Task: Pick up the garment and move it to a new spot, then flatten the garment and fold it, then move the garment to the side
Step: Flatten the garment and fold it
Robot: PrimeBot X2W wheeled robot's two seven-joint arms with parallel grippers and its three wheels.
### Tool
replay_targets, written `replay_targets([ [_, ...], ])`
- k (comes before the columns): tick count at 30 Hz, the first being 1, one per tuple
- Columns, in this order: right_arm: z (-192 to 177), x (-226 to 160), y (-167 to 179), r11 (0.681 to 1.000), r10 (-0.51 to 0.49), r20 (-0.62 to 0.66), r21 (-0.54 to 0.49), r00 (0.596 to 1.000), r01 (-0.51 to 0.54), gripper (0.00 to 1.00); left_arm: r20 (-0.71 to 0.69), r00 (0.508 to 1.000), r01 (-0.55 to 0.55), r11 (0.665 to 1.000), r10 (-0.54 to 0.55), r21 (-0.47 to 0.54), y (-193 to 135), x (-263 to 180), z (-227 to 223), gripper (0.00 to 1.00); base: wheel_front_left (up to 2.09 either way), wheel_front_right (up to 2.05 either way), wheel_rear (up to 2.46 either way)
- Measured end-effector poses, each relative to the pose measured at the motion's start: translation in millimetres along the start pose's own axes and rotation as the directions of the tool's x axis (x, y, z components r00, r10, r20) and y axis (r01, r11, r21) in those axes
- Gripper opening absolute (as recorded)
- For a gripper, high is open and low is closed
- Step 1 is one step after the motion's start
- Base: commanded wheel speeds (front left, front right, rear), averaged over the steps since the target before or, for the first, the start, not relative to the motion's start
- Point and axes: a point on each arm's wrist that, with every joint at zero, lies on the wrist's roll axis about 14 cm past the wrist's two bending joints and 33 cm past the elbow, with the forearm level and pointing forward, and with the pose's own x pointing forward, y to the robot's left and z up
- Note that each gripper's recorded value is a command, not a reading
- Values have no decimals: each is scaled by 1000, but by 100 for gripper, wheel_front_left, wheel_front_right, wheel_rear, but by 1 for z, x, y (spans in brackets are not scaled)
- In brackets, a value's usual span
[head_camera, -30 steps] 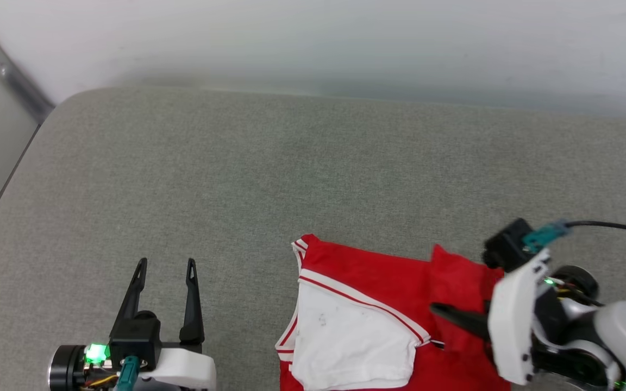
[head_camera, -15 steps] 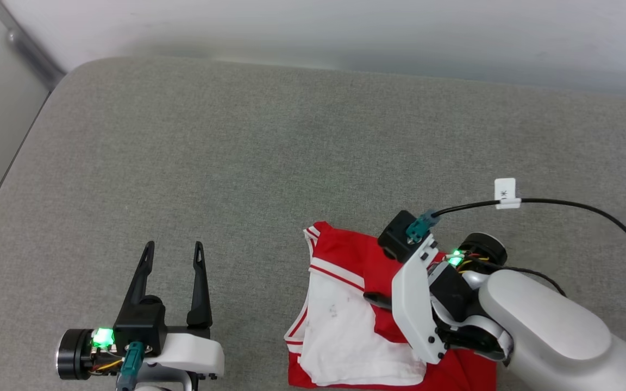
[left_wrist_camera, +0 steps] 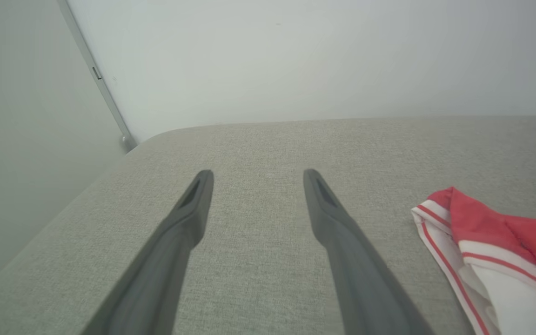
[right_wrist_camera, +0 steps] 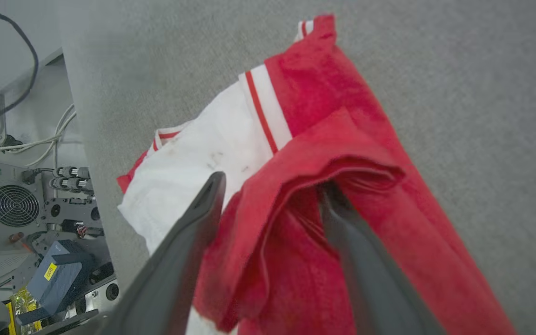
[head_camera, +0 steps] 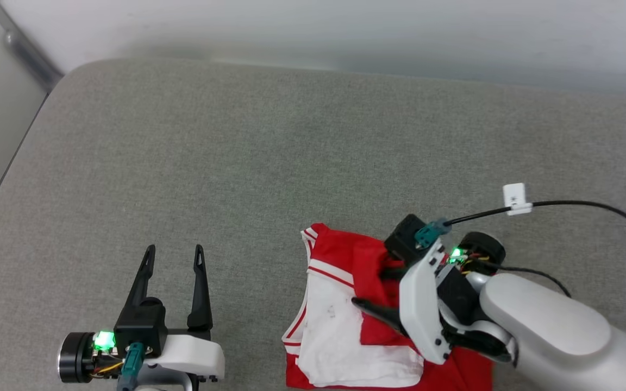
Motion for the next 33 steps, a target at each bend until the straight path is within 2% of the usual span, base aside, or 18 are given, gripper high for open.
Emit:
replay_targets([
  [4,36,-29,-13,997,-47,176,-49,983,57,100,22,1000,15,1000,-14,-2,-3,-2,7,100,0,0,0],
  [7,63,-62,-36,985,-128,325,-69,937,159,100,25,999,31,1000,-31,-2,-7,-5,8,100,0,0,0],
  [10,95,-103,-64,954,-226,497,-62,838,295,100,39,998,49,999,-49,-4,-12,-7,12,100,0,0,0],
  [13,115,-148,-89,904,-324,644,-6,693,428,100,44,997,66,998,-66,-5,-17,-9,13,100,0,0,0],
  [16,114,-184,-106,842,-402,731,59,552,536,100,56,995,83,997,-82,-8,-21,-10,17,100,0,0,0],
  [20,93,-217,-121,761,-511,760,183,402,622,100,68,993,96,995,-95,-7,-24,-12,20,100,0,0,0],
  [24,64,-231,-121,698,-593,743,281,312,658,100,72,992,101,995,-100,-4,-24,-14,21,100,0,0,0],
  [27,47,-237,-114,663,-637,727,345,257,664,100,70,992,108,994,-108,-2,-26,-17,21,100,0,0,0],
  [30,31,-236,-102,645,-669,708,402,227,649,100,65,991,116,993,-116,0,-28,-20,19,100,0,0,0],
  [33,14,-234,-92,624,-698,683,435,214,649,100,62,991,121,993,-121,-2,-29,-24,18,100,0,0,0],
])
